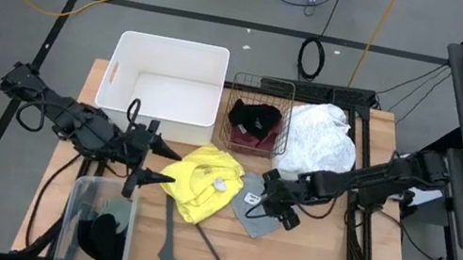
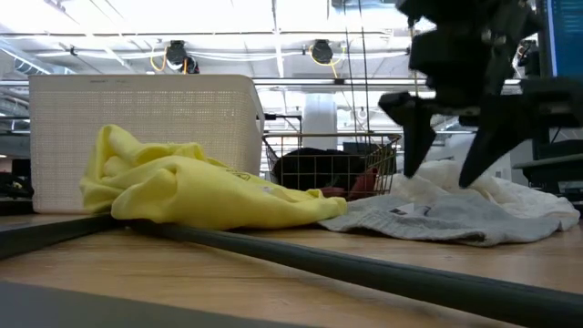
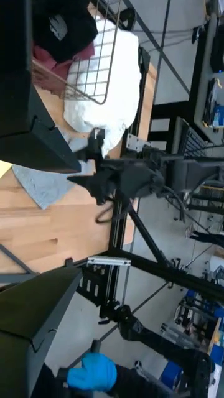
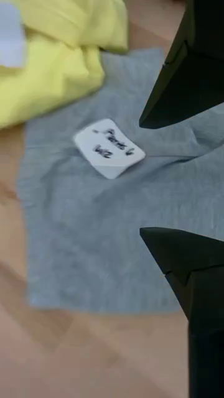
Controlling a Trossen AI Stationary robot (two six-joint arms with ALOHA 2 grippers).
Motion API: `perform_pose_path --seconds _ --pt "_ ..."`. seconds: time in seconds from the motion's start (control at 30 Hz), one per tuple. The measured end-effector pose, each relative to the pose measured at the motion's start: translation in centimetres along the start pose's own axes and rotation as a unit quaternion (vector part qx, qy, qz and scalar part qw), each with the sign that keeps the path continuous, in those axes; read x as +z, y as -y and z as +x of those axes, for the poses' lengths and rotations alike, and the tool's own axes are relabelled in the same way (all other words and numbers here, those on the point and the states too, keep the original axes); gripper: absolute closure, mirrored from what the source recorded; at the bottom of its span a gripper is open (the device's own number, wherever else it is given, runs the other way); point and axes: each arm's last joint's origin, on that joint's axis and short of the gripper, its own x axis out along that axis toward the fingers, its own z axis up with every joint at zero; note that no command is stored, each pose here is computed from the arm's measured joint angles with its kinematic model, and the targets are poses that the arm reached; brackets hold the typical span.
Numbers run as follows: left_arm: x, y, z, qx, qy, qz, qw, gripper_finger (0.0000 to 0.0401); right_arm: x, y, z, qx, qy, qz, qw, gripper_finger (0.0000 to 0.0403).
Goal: Pick & Place Cloths
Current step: Put the gray boxer into the wire basket
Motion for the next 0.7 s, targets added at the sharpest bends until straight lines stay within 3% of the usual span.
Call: perform_pose_path --seconds 0.5,0.7 --pt "-1.1 0.0 0.5 0.002 -0.014 -0.031 0.999 0.0135 -1.6 1.3 5.1 0.016 -0.069 0.033 0.997 0.0136" --pt "-1.1 0.0 0.5 0.002 -0.014 -0.032 0.999 0.0135 -2.4 1.0 6.6 0.027 -0.103 0.072 0.992 0.0171"
